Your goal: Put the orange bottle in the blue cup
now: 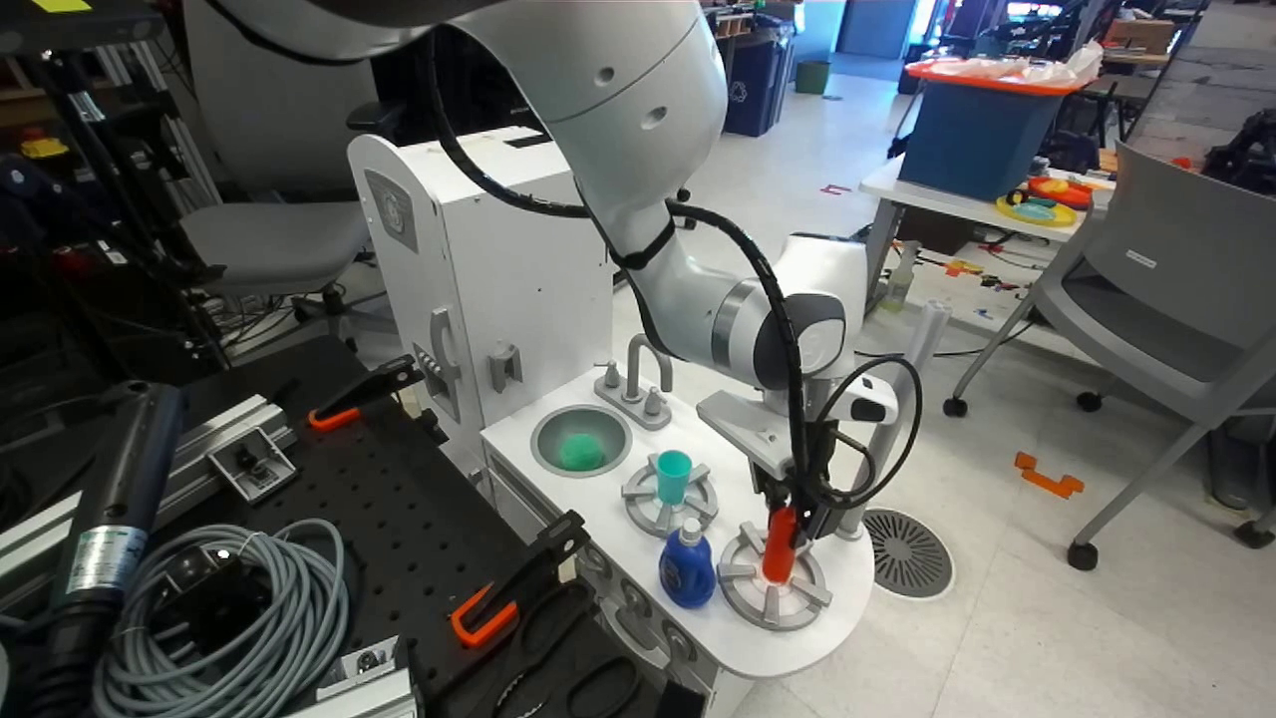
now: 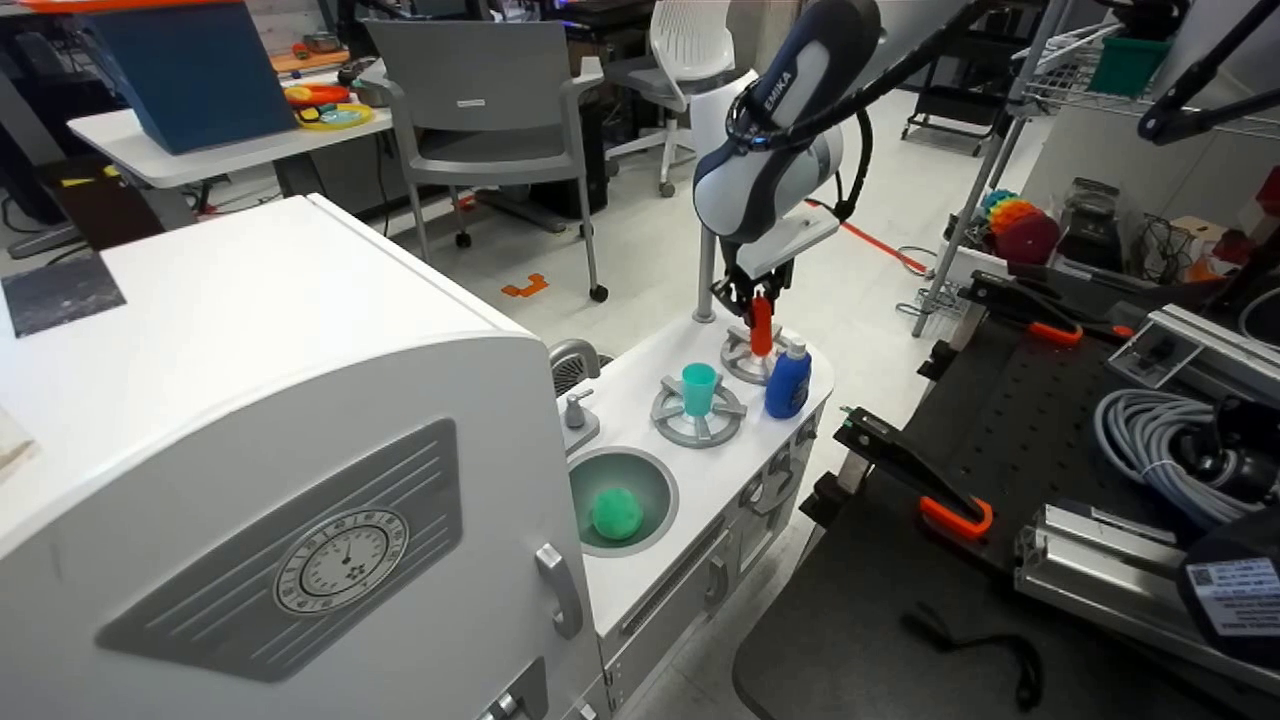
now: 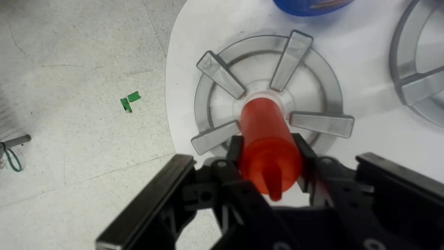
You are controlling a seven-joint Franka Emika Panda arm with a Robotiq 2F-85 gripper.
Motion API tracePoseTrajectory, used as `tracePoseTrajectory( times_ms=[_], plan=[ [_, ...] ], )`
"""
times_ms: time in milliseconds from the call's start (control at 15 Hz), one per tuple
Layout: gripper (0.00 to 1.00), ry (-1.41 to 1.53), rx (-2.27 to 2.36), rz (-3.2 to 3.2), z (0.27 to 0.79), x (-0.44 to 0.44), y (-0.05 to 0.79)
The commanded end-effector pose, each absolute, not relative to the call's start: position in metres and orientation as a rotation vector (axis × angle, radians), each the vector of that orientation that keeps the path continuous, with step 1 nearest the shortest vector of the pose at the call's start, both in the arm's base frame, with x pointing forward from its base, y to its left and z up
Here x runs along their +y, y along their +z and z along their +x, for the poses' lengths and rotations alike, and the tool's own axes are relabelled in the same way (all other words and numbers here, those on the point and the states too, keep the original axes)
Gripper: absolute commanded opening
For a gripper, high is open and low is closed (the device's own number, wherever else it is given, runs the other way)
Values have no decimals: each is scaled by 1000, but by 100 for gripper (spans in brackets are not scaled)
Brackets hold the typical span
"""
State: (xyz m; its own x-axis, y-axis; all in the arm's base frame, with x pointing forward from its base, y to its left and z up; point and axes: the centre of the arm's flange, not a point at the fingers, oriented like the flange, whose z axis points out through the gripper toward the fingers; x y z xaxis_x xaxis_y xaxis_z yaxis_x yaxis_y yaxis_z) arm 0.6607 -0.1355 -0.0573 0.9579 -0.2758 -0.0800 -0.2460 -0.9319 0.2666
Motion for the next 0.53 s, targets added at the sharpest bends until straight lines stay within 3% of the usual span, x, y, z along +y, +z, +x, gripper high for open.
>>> tracePoseTrajectory(
  times_ms=[0, 467],
  plan=[
    [12, -101, -378, 2943, 645, -104, -8],
    [12, 128, -318, 3118, 614, -29, 47]
  ],
)
